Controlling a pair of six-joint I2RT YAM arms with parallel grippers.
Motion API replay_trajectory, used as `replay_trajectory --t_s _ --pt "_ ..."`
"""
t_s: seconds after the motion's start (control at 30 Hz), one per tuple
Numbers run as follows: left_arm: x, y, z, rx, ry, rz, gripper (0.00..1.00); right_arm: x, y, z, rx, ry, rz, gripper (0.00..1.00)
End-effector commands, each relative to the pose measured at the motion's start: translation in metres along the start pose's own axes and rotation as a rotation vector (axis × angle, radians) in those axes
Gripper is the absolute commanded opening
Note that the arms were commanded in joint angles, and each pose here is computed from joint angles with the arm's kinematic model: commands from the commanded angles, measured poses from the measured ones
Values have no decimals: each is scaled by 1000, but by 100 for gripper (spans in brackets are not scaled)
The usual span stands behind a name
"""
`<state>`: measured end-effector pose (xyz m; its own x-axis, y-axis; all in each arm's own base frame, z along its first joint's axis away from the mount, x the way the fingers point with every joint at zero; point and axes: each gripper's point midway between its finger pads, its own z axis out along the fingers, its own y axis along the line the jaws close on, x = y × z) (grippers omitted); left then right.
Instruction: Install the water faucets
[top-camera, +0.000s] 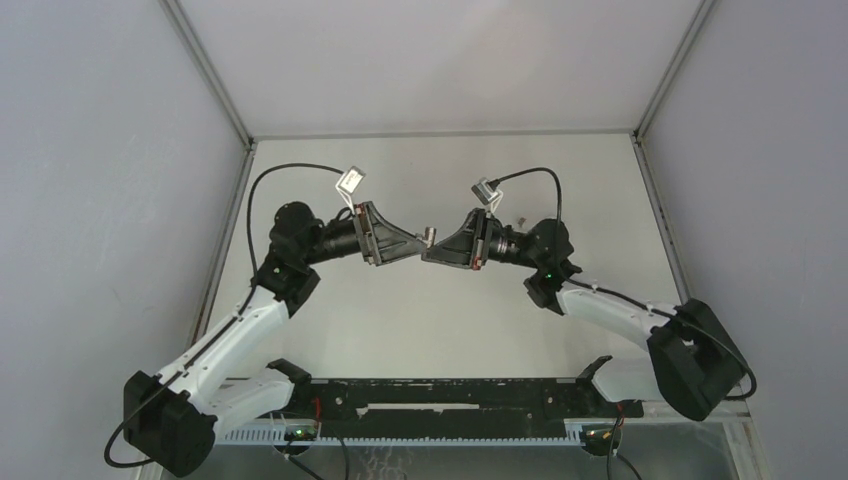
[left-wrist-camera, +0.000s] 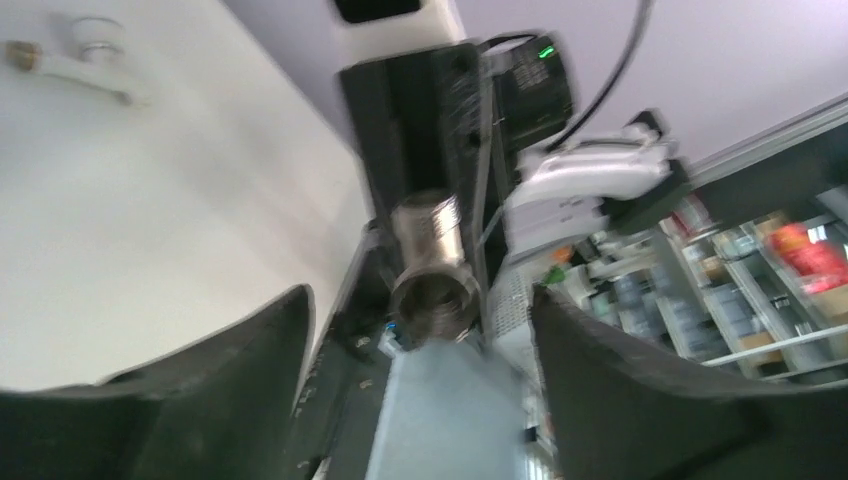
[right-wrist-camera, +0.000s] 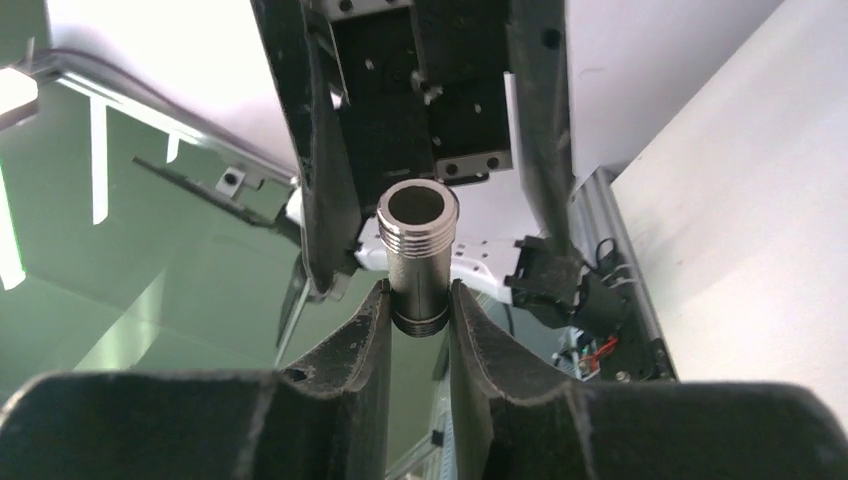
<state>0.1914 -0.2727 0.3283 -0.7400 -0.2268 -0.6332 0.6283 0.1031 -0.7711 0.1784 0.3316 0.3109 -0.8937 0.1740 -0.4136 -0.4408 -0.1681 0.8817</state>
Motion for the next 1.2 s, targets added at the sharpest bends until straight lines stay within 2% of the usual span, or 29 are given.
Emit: replay_trajectory --t_s 0.0,0.17,0.27,0.33,0.43,0.53,0.63,0.77,1.0,1.17 --pt "0 16 -9 -111 2 25 97 -21 0 -7 128 -135 -94 0" --pt "-6 40 -29 -219 -38 1 100 -36 -33 -31 419 -232 -153 0" --pt "-9 60 -58 -331 -60 -24 100 -37 -78 -51 741 -190 -213 0" --pt "-14 81 -83 -483 -112 -35 100 -35 -111 -69 998 -132 -241 0" --pt "-19 111 -128 -817 -166 -40 100 -40 -150 -72 1209 -87 -235 0" --pt "-17 119 -170 -1073 -210 -54 100 -41 -199 -79 1489 -7 -245 0" --pt "-22 114 -196 -1204 -279 -34 100 -43 -230 -69 1602 76 -232 0" --pt "-21 106 -207 -1234 -303 2 100 -38 -270 -70 1708 127 -171 0" --pt "-8 104 -205 -1210 -266 -4 100 -34 -311 -76 1805 210 -141 0" --pt "-2 106 -201 -1186 -243 -21 100 -33 -319 -75 1769 205 -89 0"
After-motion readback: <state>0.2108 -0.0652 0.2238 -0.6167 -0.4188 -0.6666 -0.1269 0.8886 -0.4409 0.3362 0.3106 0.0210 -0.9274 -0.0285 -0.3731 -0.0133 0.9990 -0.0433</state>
